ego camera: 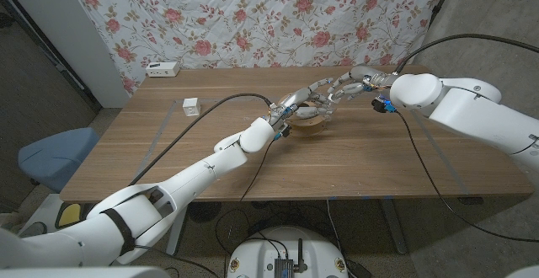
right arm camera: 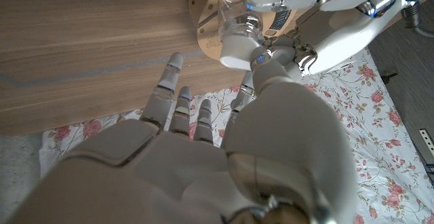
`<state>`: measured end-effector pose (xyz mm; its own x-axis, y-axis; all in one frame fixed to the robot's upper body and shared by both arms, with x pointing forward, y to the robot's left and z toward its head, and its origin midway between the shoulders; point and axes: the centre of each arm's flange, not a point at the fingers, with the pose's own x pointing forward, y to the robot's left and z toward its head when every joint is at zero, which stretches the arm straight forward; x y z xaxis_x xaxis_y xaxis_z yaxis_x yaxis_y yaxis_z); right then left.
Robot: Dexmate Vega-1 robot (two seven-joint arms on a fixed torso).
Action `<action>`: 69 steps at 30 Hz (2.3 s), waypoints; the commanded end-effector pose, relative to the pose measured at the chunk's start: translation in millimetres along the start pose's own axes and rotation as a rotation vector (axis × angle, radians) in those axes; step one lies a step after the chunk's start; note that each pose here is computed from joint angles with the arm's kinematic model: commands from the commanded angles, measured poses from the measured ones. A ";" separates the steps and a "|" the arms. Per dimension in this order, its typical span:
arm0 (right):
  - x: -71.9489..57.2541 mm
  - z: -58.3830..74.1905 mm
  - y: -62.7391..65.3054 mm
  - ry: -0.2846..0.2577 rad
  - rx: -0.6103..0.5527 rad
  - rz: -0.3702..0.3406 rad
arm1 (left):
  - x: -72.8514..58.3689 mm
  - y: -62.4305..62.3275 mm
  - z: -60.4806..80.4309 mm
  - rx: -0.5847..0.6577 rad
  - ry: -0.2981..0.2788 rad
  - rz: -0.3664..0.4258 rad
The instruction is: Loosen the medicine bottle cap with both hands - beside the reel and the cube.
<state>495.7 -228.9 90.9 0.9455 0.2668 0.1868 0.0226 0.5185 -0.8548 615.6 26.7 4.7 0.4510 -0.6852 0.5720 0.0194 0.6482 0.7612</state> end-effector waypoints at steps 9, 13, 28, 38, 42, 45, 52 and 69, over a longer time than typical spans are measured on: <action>-2.2 0.8 1.3 -0.006 0.001 0.006 | -1.2 0.7 -0.9 0.003 0.006 0.003; -2.8 0.4 0.7 -0.008 0.001 0.007 | -1.1 0.8 -1.1 0.003 0.005 0.004; -4.2 -5.3 -3.7 -0.002 0.014 -0.004 | -0.8 1.9 -1.1 0.005 -0.005 0.011; -6.1 -8.1 -10.8 0.005 0.015 -0.023 | -1.7 1.8 -1.4 0.006 -0.025 0.031; -7.0 -9.0 -13.5 0.014 0.011 -0.029 | -2.1 1.3 -1.8 0.007 -0.028 0.038; -7.8 -8.9 -15.1 0.017 0.006 -0.033 | -2.2 1.1 -2.0 0.009 -0.031 0.040; -9.2 -7.4 -16.7 0.042 -0.009 -0.037 | -1.5 0.9 -2.1 0.015 -0.040 0.044; -7.6 -9.2 -18.2 0.098 0.043 0.024 | -1.0 0.9 -2.5 0.027 -0.051 0.057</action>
<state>489.2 -247.7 101.4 0.9652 0.2096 0.1561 0.0229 0.5273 -0.8494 617.1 29.1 4.8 0.4084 -0.6665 0.6237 -0.0225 0.6757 0.7368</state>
